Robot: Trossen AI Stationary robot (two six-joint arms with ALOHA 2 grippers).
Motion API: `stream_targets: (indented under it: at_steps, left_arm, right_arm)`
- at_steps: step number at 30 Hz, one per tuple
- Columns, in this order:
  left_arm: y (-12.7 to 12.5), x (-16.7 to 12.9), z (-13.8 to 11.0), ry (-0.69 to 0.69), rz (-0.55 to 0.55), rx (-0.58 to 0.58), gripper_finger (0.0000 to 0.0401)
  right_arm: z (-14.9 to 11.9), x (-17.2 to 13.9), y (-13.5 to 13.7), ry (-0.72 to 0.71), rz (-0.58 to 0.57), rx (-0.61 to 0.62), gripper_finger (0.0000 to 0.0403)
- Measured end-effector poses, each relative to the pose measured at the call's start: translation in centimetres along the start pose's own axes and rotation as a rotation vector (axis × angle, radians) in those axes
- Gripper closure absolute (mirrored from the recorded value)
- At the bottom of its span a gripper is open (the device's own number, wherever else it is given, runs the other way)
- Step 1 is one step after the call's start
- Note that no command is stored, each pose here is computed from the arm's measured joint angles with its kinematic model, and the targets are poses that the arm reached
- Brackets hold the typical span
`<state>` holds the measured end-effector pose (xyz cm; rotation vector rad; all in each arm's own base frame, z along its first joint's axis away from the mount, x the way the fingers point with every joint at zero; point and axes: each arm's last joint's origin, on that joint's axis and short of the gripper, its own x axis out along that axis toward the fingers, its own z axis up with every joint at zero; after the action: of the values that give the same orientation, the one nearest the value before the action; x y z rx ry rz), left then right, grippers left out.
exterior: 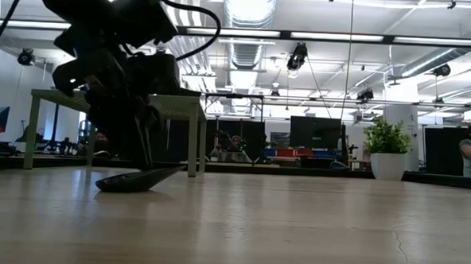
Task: Pick & Place Mini shaped plates
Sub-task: Stack the black drop-shaped plate on top of the black drop-shaped plate on the shelf
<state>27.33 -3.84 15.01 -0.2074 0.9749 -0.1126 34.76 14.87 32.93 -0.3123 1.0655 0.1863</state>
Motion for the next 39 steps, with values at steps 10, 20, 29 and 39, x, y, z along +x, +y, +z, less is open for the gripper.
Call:
stream_targets:
  at_steps: [10,20,29,39]
  left_arm:
    - [-0.01,0.18,-0.05,0.009,-0.013,-0.048,0.0357]
    - [-0.07,0.07,-0.01,0.009,-0.026,-0.158,0.0357]
    - [-0.06,0.16,-0.04,0.012,-0.025,-0.187,0.0357]
    - [-0.03,0.70,-0.26,0.036,-0.043,-0.195,0.0357]
  right_arm:
    - [0.00,0.00,0.00,0.000,0.000,-0.001,0.0351]
    - [0.00,0.00,-0.02,0.001,-0.001,-0.004,0.0351]
    - [0.00,0.00,-0.02,0.000,-0.002,-0.007,0.0351]
    - [0.00,0.00,-0.02,0.000,-0.002,-0.012,0.0351]
